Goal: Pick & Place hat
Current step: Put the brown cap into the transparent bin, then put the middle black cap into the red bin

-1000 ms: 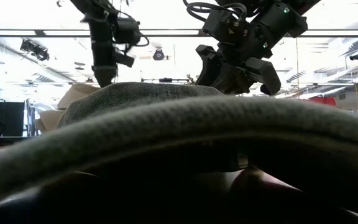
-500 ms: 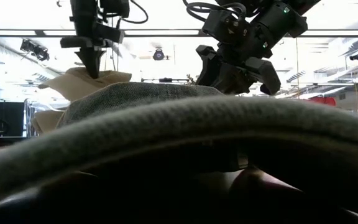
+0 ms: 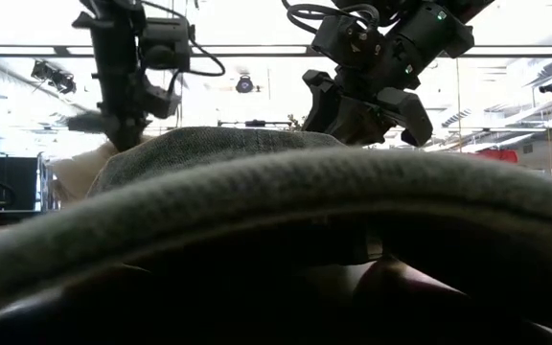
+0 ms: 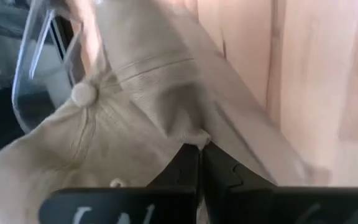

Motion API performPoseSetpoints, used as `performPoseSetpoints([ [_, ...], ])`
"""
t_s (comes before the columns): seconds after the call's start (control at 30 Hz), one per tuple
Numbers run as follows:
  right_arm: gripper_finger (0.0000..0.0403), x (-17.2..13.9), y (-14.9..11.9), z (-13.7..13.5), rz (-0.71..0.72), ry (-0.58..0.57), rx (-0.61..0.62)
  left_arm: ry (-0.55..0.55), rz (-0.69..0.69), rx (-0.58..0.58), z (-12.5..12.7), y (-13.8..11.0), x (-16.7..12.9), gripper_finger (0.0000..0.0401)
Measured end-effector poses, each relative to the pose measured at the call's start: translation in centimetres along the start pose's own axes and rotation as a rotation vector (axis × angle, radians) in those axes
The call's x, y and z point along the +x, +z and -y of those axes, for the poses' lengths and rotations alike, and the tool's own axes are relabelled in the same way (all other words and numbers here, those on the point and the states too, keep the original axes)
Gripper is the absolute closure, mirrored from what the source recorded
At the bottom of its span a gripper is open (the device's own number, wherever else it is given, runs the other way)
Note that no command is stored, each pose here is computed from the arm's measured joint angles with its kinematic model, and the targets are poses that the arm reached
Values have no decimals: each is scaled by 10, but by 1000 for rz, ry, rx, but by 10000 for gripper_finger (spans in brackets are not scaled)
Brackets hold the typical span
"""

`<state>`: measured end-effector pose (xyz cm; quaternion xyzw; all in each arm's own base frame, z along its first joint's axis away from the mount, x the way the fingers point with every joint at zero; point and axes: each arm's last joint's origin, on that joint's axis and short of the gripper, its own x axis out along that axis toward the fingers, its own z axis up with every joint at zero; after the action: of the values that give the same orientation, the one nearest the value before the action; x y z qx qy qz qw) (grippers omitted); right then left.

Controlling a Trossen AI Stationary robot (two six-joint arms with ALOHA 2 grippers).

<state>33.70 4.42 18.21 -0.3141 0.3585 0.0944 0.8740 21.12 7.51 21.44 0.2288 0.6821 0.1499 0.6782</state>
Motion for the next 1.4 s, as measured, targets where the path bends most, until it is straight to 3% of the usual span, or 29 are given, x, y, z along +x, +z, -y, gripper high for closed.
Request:
performPoseSetpoints([
  [0.17, 250, 0, 0, 0, 1, 0, 0, -18, 52, -75, 10, 1, 14, 374],
  [0.33, 250, 0, 0, 0, 1, 0, -2, 3, 44, -280, 6, 1, 12, 338],
  [0.53, 250, 0, 0, 0, 0, 0, -1, 10, 35, -340, 5, 1, 10, 285],
  [0.8, 250, -5, 9, -2, 5, -11, -15, -7, 17, -484, -5, 6, -42, 223],
  [0.9, 250, -10, 18, 1, -8, -43, -11, -8, 125, -572, -16, 12, -75, 214],
  [1.13, 250, -24, 39, -3, -40, 0, 60, -33, 457, -649, -23, 3, -139, 217],
  [1.23, 250, -28, 46, -12, -23, 51, 69, -52, 586, -664, -15, -4, -146, 219],
  [1.4, 250, -33, 54, -29, 25, 173, 98, -92, 750, -672, 15, 1, -126, 220],
])
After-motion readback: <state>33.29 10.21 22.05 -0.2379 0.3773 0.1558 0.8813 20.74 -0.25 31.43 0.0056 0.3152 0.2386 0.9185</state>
